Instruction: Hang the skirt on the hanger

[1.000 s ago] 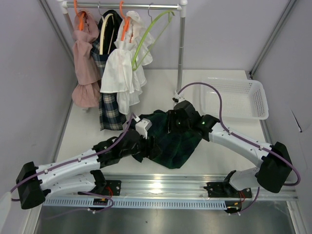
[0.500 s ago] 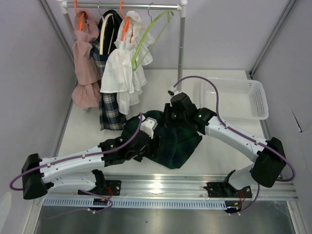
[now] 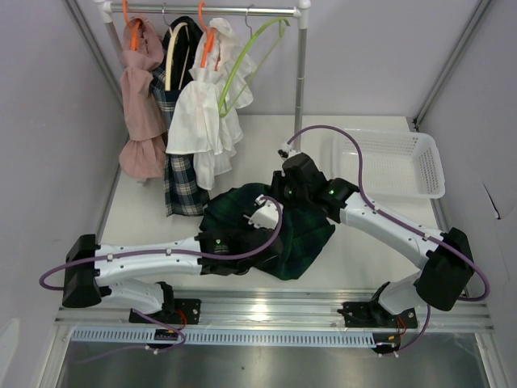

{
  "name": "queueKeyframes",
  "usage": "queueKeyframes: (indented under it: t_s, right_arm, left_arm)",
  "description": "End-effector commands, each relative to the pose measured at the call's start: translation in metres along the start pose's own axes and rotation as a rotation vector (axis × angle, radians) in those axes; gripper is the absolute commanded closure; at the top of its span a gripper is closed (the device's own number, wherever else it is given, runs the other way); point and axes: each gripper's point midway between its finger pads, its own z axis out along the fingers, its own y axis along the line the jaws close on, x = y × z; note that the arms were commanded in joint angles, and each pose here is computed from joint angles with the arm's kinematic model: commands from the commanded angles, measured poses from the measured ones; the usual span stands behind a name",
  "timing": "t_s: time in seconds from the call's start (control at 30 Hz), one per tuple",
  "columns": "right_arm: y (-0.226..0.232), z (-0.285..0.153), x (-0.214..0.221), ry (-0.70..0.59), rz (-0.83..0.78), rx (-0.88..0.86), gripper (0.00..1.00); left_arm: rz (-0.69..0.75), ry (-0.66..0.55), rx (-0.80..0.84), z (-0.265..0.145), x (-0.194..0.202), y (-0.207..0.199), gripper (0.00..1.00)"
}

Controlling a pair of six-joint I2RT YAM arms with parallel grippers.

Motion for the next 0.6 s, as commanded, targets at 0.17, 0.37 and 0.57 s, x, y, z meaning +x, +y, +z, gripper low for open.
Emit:
queueKeyframes:
  t_s: [0.17,0.37,0.57]
  right_arm:
    - [0.017,-0.017,-0.012,-0.041,-0.014,-0.043,0.87]
    - [-0.004,-0.024,-0.014,-0.089,-0.018,0.037,0.61]
    - [-0.033,-0.05,-0.036,-0.24,0.023,0.127,0.2]
  left_arm:
    - [0.011,-0.113,-0.112,-0.014,-0.041,0.022,0.8]
    - [0.015,-0.109,-0.136,-0.012,-0.05,0.033,1.0]
    - [-0.104,-0.1,-0.072,-0.006,-0.06,0.057,1.0]
